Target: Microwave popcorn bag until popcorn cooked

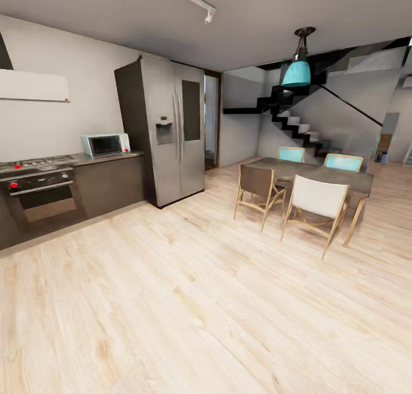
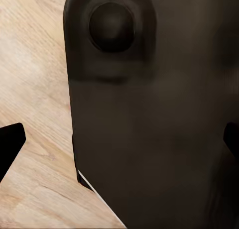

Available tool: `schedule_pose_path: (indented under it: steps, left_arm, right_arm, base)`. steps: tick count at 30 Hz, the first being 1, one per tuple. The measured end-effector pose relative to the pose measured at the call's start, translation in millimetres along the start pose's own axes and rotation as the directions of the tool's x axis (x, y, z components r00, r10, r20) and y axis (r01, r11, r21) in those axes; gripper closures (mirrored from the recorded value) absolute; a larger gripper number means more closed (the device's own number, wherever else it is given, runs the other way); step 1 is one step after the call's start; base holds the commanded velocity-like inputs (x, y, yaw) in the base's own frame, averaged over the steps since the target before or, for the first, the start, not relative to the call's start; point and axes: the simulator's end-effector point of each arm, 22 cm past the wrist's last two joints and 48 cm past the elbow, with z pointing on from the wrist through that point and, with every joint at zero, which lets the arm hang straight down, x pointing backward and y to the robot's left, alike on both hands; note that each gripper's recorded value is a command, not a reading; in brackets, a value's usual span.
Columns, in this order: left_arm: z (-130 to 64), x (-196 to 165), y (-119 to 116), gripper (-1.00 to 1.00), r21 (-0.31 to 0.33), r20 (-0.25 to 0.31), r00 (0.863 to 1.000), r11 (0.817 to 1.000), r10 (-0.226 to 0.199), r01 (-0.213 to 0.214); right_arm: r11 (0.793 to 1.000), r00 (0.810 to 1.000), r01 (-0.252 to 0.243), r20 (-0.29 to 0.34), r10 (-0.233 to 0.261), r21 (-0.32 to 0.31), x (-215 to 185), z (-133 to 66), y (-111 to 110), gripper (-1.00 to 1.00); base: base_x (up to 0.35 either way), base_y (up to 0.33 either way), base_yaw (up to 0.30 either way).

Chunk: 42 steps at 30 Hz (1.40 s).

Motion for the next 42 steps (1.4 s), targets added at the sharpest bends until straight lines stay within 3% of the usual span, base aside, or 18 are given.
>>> schedule_pose_path:
  steps: [11,42]
  left_arm:
    - [-0.6,-20.7,-0.7,-1.00,0.002,0.052,0.999,1.000,-0.013,0.013]
    - [-0.6,-20.9,1.1,-1.00,0.000,0.052,0.999,1.000,-0.012,0.012]
  right_arm:
    - [1.000,1.000,0.020,0.001,-0.020,0.002,-1.3,-0.1,0.3,-1.00]
    - [1.000,1.000,0.015,0.004,-0.015,0.007,-2.0,-0.1,0.2,-1.00]
  base:
    - [0.045,0.000,0.000]
    - [0.318,0.000,0.000]
